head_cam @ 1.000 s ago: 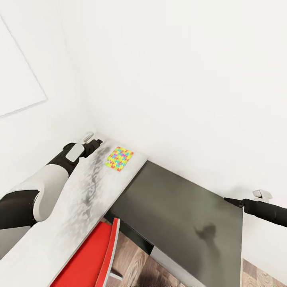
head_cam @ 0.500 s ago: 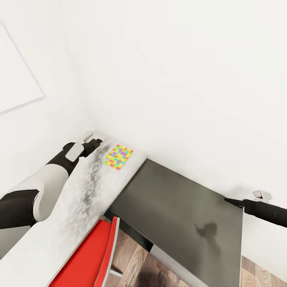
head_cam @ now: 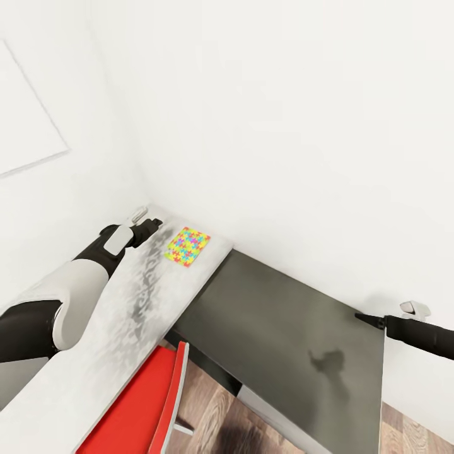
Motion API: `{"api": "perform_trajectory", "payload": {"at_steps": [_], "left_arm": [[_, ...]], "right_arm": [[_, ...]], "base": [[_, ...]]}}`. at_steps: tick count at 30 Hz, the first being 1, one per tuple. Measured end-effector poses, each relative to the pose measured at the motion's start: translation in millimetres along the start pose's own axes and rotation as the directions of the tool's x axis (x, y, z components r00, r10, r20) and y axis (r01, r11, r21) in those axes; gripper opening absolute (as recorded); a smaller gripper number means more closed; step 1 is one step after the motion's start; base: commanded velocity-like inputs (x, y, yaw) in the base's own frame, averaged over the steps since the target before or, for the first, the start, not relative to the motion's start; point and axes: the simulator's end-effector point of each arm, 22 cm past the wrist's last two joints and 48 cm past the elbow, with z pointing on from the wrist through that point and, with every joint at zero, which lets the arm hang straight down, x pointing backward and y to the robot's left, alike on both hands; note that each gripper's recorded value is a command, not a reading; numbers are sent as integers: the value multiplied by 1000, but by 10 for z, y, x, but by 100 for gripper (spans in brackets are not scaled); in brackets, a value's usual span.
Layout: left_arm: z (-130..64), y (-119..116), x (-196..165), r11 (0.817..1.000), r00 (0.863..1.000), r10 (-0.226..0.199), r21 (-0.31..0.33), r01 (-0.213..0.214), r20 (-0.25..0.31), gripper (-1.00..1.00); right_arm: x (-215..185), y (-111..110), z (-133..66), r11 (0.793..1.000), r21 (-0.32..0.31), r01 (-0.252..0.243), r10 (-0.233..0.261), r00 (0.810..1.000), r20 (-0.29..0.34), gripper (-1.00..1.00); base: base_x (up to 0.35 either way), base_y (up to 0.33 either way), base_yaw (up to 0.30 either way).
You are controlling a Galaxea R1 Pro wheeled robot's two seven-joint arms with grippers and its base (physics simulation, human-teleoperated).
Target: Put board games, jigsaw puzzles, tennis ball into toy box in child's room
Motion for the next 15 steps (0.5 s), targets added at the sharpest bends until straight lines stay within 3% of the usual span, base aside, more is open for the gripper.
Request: {"api": "perform_trajectory", "payload": {"at_steps": [15], "left_arm": [[44, 46, 42, 1000, 1000, 0, -6, 0, -6, 100]], "right_arm": [[41, -26, 28, 1000, 3, -5, 5, 1000, -10, 100]], "base": [[0, 0, 0]]}}
